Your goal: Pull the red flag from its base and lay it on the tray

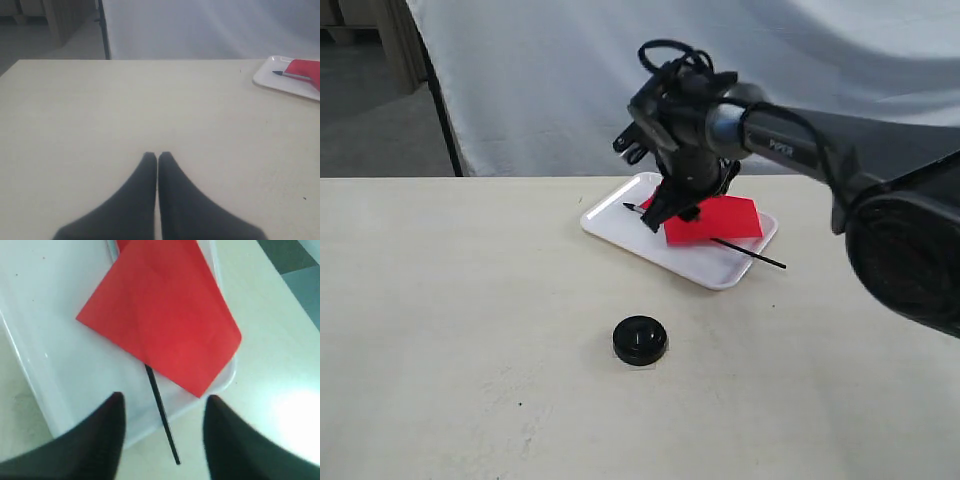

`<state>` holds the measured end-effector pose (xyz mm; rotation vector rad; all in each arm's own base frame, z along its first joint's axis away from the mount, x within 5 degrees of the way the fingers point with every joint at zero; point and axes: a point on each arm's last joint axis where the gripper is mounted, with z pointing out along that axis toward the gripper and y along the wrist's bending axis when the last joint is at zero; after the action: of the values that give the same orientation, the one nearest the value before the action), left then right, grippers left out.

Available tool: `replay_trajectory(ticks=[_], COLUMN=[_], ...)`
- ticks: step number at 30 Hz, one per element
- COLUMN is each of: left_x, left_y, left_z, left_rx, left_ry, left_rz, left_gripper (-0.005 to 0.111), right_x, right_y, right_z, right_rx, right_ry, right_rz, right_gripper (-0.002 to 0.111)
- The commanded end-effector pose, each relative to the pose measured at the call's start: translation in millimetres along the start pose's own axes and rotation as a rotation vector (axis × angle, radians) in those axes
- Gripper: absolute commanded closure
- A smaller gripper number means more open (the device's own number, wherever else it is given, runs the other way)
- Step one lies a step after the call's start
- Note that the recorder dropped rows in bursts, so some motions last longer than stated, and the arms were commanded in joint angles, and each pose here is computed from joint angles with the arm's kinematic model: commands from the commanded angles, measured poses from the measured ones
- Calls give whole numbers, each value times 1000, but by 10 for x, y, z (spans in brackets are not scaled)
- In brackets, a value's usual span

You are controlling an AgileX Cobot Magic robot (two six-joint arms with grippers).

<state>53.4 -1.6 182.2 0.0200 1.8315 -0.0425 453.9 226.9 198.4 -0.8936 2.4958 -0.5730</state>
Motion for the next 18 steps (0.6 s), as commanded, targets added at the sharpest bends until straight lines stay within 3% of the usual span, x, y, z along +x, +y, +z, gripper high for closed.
replay_trajectory(ticks=[1,3,6,11,18], left_x=[0,0,0,0,0], left_y=[-3,-3,-3,-3,-3], left_z=[1,1,1,1,1], left_rx=[4,4,4,4,4], left_ry=[-5,-5,-5,-5,-5], left_rz=[-7,-7,-7,-7,-7], left_gripper=[105,105,105,105,105], right_x=[153,271,733,1592,2320], right_y=[-333,-552,-895,-1311,-1444], right_z=[-265,-255,-314,-507,-910], right_rx=[-133,-232,-305,-258,-200], right_ry=[61,71,147,95,-57], right_rz=[57,124,247,511,733], right_gripper=[107,109,109,109,109])
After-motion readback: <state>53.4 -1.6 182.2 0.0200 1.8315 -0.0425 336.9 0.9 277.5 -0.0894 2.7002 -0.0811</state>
